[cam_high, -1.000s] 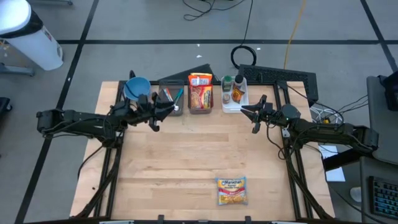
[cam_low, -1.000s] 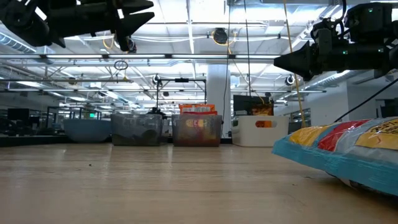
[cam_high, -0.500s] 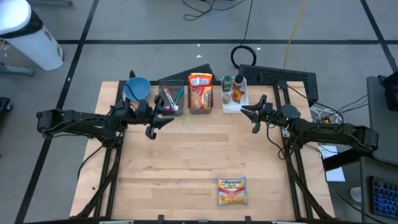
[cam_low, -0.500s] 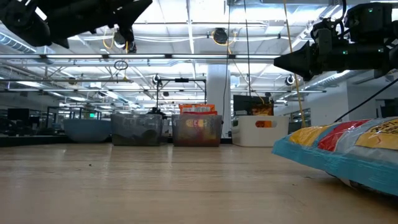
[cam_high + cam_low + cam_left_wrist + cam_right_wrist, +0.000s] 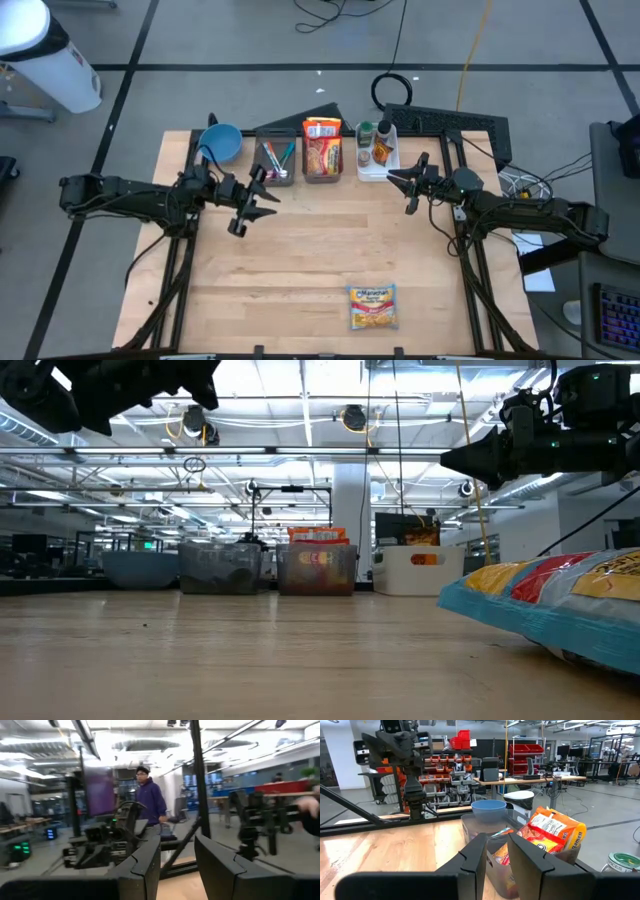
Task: Pick & Place Food Item
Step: Put the blue noodle pack into the right black bin
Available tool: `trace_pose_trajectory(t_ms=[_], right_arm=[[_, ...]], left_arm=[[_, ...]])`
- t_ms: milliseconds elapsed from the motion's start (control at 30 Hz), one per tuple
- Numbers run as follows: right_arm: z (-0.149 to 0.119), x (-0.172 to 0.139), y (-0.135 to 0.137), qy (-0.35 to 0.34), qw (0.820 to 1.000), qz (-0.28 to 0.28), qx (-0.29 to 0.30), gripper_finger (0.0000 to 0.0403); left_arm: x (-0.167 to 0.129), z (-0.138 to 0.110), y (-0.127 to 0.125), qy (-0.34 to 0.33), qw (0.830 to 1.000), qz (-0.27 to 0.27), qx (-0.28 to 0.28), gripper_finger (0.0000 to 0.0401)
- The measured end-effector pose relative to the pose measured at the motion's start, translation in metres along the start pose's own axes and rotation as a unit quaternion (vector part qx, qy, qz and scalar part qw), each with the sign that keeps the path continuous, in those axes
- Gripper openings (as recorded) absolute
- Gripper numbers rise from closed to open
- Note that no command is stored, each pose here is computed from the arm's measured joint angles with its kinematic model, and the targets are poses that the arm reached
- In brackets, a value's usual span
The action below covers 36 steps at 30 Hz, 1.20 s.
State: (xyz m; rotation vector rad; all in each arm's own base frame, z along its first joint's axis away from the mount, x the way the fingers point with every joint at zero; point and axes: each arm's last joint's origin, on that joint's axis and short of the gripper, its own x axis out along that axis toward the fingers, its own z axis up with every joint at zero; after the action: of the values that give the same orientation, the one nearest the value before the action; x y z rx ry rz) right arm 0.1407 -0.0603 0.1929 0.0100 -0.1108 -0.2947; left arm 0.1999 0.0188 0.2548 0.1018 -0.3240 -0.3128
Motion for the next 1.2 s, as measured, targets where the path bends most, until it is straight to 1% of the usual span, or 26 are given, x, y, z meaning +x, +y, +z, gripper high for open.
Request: trace_pose_trajectory(t_ms=[133, 200, 267, 367, 433, 500, 600, 767, 900, 1000, 1100, 1200], right_arm=[[0.000, 0.000, 0.000, 0.000, 1.000, 0.000, 0.000, 0.0073], [0.000, 0.000, 0.000, 0.000, 1.000, 0.000, 0.000, 0.0073], [0.000, 0.000, 0.000, 0.000, 1.000, 0.000, 0.000, 0.0073], [0.000, 0.000, 0.000, 0.000, 1.000, 0.000, 0.000, 0.0073], [0.000, 0.000, 0.000, 0.000, 1.000, 0.000, 0.000, 0.0073], [0.000, 0.000, 0.000, 0.000, 1.000, 0.000, 0.000, 0.0073], [0.000, 0.000, 0.000, 0.000, 1.000, 0.000, 0.000, 0.0073], [0.000, 0.000, 0.000, -0.002, 1.000, 0.000, 0.000, 0.0073], [0.002, 0.000, 0.000, -0.011, 1.000, 0.000, -0.002, 0.0073], [0.003, 0.000, 0.000, -0.014, 1.000, 0.000, -0.002, 0.0073], [0.003, 0.000, 0.000, -0.014, 1.000, 0.001, -0.002, 0.0073], [0.003, 0.000, 0.000, -0.015, 1.000, 0.002, 0.001, 0.0073]], left_arm=[[-0.001, 0.000, 0.005, 0.001, 0.999, 0.043, 0.015, 0.0129], [-0.003, 0.000, 0.008, 0.003, 0.999, 0.052, 0.015, 0.0130], [-0.002, 0.003, 0.013, 0.003, 0.999, 0.050, -0.003, 0.0130], [0.001, 0.009, 0.018, 0.008, 0.999, 0.033, -0.032, 0.0130], [0.004, 0.011, 0.021, 0.025, 0.998, 0.023, -0.049, 0.0131], [0.008, 0.014, 0.025, 0.044, 0.997, 0.019, -0.060, 0.0140], [0.014, 0.021, 0.029, 0.064, 0.995, 0.022, -0.072, 0.0175], [0.023, 0.032, 0.035, 0.099, 0.990, 0.030, -0.091, 0.0265], [0.025, 0.035, 0.037, 0.105, 0.990, 0.055, -0.076, 0.0328], [0.026, 0.034, 0.037, 0.106, 0.989, 0.075, -0.067, 0.0358], [0.026, 0.034, 0.036, 0.107, 0.988, 0.089, -0.070, 0.0375], [0.027, 0.033, 0.034, 0.110, 0.984, 0.095, -0.106, 0.0383]])
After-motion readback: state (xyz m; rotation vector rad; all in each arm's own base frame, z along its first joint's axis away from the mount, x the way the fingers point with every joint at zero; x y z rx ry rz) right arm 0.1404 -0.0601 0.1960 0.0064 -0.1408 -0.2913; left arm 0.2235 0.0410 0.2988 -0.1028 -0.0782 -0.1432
